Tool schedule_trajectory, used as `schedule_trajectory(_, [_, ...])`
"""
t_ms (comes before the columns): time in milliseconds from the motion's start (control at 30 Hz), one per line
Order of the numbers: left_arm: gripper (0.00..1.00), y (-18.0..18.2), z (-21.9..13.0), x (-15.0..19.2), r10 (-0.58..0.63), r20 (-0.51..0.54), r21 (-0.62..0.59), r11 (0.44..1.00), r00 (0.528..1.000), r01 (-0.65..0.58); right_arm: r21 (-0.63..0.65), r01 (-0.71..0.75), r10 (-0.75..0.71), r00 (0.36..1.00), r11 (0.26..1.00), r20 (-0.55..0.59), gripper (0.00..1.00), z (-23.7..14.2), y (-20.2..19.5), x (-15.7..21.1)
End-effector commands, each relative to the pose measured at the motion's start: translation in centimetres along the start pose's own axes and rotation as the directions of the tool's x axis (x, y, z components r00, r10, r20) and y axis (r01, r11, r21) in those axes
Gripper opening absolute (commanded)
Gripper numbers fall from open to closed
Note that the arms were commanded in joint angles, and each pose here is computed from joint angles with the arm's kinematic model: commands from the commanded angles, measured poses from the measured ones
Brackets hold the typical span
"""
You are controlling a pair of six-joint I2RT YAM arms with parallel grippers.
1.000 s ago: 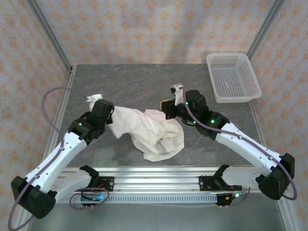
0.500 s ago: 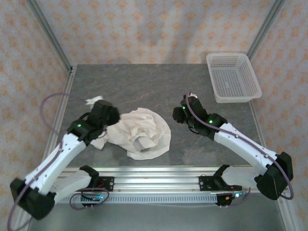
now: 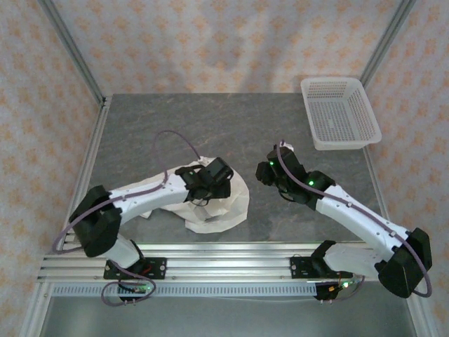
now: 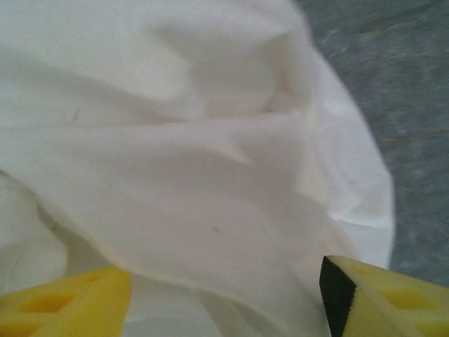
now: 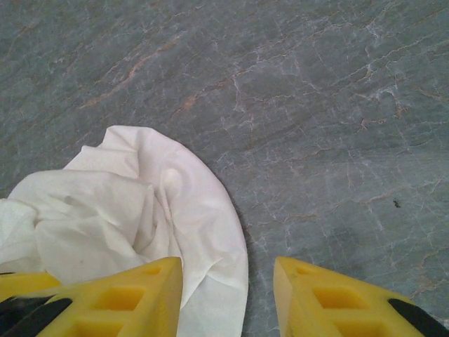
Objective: Fold the inside-out t-shirt
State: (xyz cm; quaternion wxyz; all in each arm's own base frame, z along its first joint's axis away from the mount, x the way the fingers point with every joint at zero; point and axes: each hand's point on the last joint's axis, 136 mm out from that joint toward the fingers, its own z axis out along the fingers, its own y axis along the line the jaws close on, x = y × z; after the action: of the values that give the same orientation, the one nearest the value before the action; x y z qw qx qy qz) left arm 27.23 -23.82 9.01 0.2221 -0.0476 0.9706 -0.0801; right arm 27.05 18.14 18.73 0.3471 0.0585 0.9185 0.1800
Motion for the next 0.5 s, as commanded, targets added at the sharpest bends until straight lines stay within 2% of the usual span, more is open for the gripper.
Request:
schedule_trajectory(0, [0.49, -1.9, -0.4, -1.1, -0.035, 0.022, 0.072, 0.997, 0.999, 0.033, 0.029, -0.010, 0.010, 1.000, 1.000, -0.004, 0.39, -0.1, -1.2, 0.7])
schedule_trajectory(67, [0.00, -2.7, -1.0, -1.4, -0.027, 0.017, 0.122, 0.992, 0.999, 0.025, 0.030, 0.002, -0.002, 1.000, 1.000, -0.008, 0.40, 0.1, -1.3, 0.9])
schedule_trajectory(133, [0.00, -2.3, -3.2, -2.6, -0.028, 0.050, 0.152, 0.988, 0.998, 0.020, 0.012, 0.049, -0.049, 0.999, 0.999, -0.009, 0.42, 0.1, -1.0, 0.9])
schedule_trajectory(200, [0.00, -2.0, -6.5, -4.5, -0.034, 0.114, 0.236, 0.972, 0.993, 0.006, -0.065, 0.143, -0.143, 0.990, 0.988, -0.001, 0.42, 0.2, 0.3, 1.0])
schedule_trajectory(267, [0.00, -3.1, -10.5, -5.8, 0.017, 0.178, 0.402, 0.911, 0.984, -0.088, -0.173, 0.258, -0.256, 0.966, 0.951, 0.037, 0.42, 0.3, 2.0, 1.3])
schedule_trajectory(333, [0.00, -3.9, -13.7, -5.7, 0.139, 0.218, 0.495, 0.837, 0.966, -0.232, -0.282, 0.395, -0.378, 0.918, 0.874, 0.115, 0.43, 0.3, 4.2, 1.4])
schedule_trajectory(400, [0.00, -3.2, -15.4, -4.8, 0.299, 0.208, 0.454, 0.814, 0.931, -0.362, -0.362, 0.509, -0.465, 0.861, 0.781, 0.206, 0.43, 0.0, 6.2, 1.5])
schedule_trajectory(467, [0.00, -0.8, -15.8, -4.2, 0.404, 0.153, 0.339, 0.836, 0.902, -0.432, -0.404, 0.606, -0.530, 0.796, 0.685, 0.294, 0.43, -0.2, 7.8, 1.6])
